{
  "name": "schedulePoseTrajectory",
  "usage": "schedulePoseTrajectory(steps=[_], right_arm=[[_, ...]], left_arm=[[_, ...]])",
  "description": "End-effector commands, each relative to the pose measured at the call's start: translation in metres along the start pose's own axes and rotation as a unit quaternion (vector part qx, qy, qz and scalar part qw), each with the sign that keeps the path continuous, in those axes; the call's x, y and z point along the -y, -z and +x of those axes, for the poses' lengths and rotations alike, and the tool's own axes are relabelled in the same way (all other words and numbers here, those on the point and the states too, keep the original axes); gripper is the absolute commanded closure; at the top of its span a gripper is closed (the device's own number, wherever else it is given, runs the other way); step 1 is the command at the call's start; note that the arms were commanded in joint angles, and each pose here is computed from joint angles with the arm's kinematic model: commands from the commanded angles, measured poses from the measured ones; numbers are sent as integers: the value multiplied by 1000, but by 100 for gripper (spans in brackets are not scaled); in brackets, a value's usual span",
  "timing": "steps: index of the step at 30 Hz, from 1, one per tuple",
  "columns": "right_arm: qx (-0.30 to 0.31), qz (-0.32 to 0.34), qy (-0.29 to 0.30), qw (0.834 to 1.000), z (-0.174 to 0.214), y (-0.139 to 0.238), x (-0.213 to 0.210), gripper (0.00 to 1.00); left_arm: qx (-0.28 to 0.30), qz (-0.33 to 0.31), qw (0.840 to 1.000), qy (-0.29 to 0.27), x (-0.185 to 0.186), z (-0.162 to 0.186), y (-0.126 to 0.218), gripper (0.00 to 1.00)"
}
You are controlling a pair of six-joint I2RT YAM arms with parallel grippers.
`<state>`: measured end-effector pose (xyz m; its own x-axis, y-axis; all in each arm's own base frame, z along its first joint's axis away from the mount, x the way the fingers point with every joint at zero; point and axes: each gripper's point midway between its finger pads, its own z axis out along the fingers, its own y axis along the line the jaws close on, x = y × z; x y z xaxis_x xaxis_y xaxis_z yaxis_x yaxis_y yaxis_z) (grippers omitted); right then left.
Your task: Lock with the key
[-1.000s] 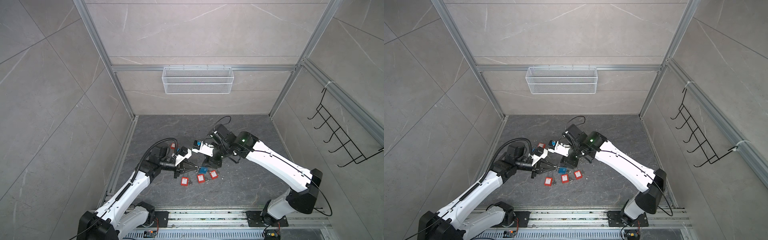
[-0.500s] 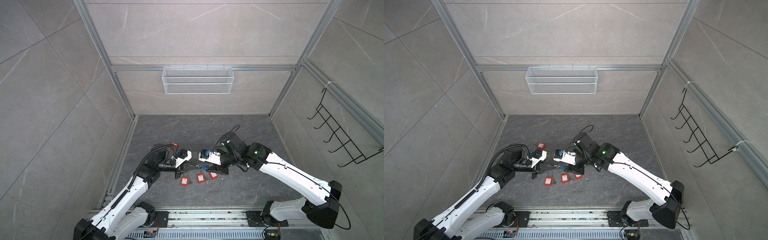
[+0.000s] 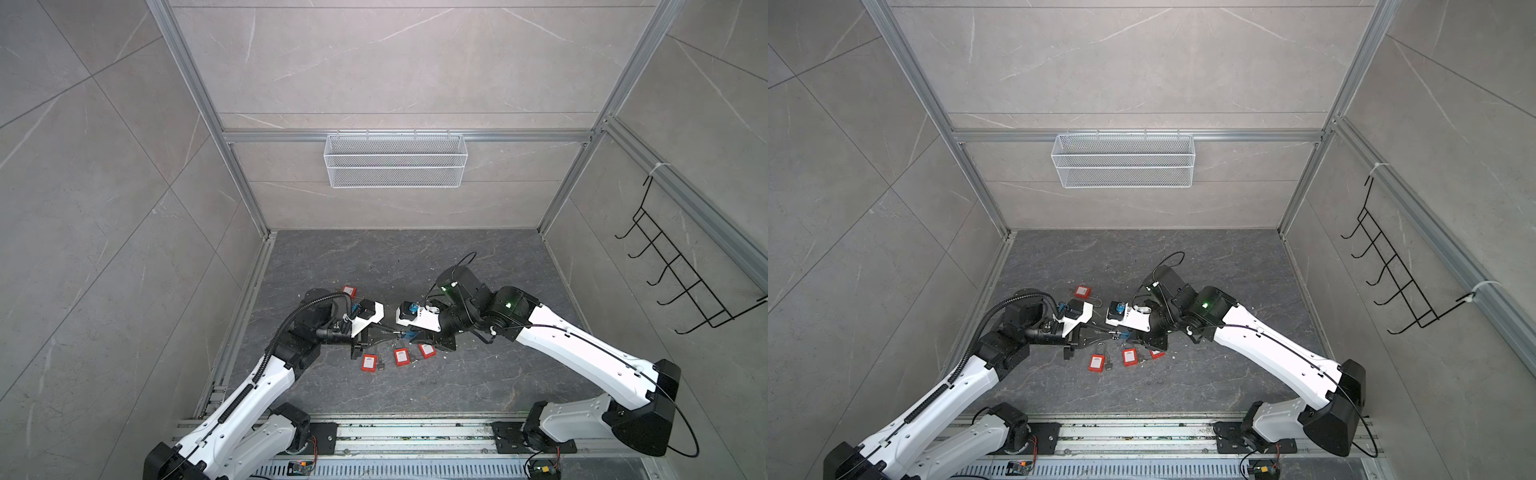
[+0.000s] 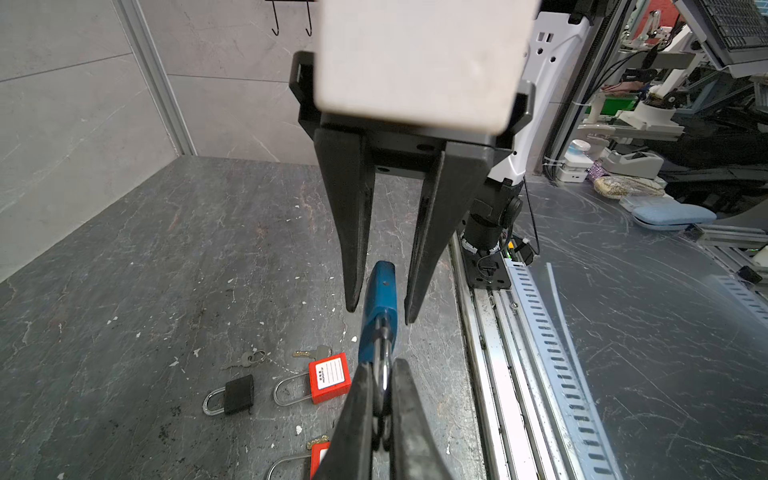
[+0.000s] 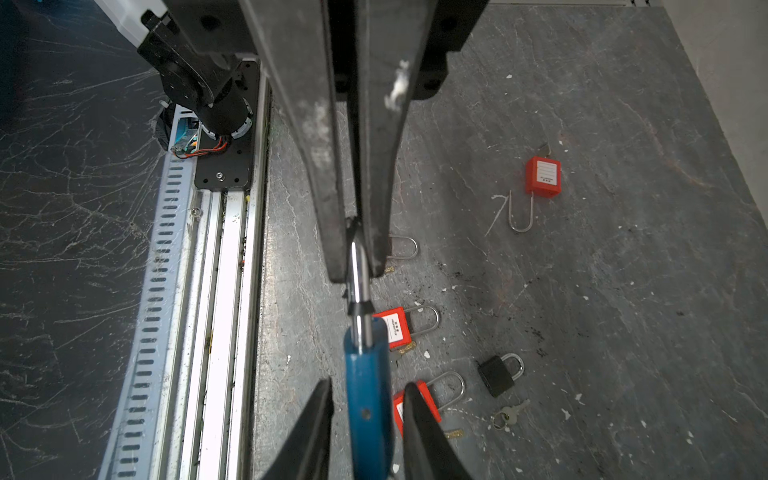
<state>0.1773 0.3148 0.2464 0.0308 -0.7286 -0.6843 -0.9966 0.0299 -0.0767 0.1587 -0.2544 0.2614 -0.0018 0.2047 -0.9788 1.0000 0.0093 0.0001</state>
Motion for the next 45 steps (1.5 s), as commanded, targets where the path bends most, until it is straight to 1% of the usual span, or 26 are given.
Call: schedulePoseTrajectory(steps=[1,4,10,13,14,15,18,20,22,29,30,32,33,40,45], right_arm=[[4,-21,1,1000,1,-5,-5,70],[3,-24,-2,1000,1,-6,-6,78],[-2,-33,-8,999,3,-6,-9,85],[0,-34,-7,999,1,-3,-9,89],[1,-34,-7,999,0,-2,-10,90],[2,-34,-7,999,-2,0,-10,91],[1,-34,-7,999,-4,3,-10,92],[-2,-36,-7,999,-4,4,-10,93],[-4,-40,-9,999,-4,4,-11,94],[-4,-42,-10,999,-8,3,-9,95],[-2,-43,-8,999,-9,3,-9,96],[0,-43,-8,999,-11,4,-9,97],[1,-45,-7,999,-11,4,-10,97],[11,-65,-5,998,-16,5,-16,99],[36,-70,6,997,-29,10,-16,99]], left_arm=[[32,-1,999,-42,2,-27,3,100],[33,-6,998,-46,0,-29,4,100],[36,-11,998,-52,-1,-32,4,100],[26,-18,998,-53,-3,-28,4,100],[17,-24,998,-53,-4,-25,5,98],[7,-28,998,-56,-5,-22,5,91],[-18,-34,997,-62,-3,-14,8,79],[-26,-32,997,-62,-1,-11,9,76],[-28,-29,997,-61,1,-10,8,76],[-37,-15,998,-55,5,-5,4,79],[-38,-13,998,-55,5,-4,4,82],[-39,-10,998,-56,6,-4,3,98],[-38,-9,998,-58,7,-5,3,100],[-36,1,997,-63,10,-6,-3,100],[-38,1,996,-78,12,-4,-10,100]])
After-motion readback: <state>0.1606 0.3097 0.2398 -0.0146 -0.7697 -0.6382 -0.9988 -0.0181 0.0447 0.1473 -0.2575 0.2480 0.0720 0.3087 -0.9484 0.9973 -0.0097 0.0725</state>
